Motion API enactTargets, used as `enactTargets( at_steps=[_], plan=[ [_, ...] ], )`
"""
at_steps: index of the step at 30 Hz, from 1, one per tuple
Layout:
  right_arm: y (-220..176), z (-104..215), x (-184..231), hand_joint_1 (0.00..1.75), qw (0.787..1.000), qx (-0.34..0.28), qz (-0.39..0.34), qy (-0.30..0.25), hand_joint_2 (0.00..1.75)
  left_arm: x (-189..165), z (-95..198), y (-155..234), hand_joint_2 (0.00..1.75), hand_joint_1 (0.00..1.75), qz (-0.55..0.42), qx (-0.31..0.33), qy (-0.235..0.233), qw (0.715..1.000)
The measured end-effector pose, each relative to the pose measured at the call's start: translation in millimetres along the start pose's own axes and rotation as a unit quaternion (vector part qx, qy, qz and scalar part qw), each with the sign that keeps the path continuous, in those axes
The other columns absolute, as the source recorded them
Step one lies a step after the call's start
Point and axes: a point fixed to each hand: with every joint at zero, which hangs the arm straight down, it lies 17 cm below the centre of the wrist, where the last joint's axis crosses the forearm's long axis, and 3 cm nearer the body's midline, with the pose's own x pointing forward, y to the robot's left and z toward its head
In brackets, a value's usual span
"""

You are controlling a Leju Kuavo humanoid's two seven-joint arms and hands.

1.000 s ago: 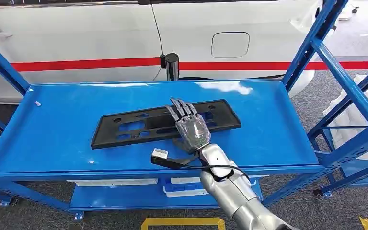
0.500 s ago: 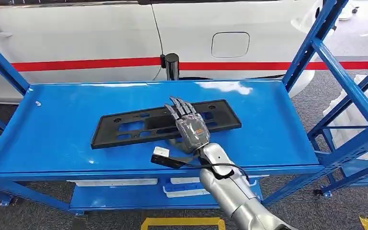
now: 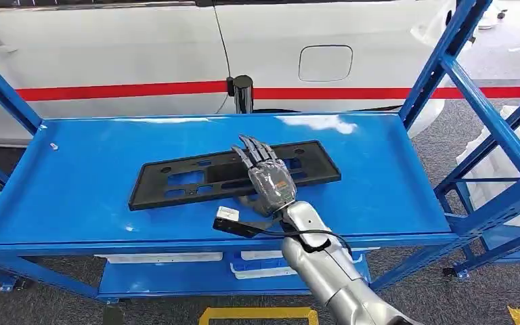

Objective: Take the parts from the cabinet and place them on the table.

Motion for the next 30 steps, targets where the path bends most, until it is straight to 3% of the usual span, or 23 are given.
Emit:
enactTargets(
  at_steps=[1, 18, 30],
  plan=[
    [1, 0, -1, 1.75, 1.0, 0.002, 0.005, 0.003, 1.75, -2, 0, 0, 0.0, 0.0, 0.0, 0.0, 0.004, 1.0],
    [25, -13, -1, 1.75, 0.997, 0.053, 0.051, 0.001, 1.75, -20, 5, 9, 0.0, 0.0, 0.005, 0.02, 0.025, 0.999],
    [27, -14, 3, 1.75, 0.996, 0.057, 0.063, -0.007, 1.75, -15, 5, 11, 0.0, 0.0, 0.012, 0.022, 0.008, 1.0]
  ],
)
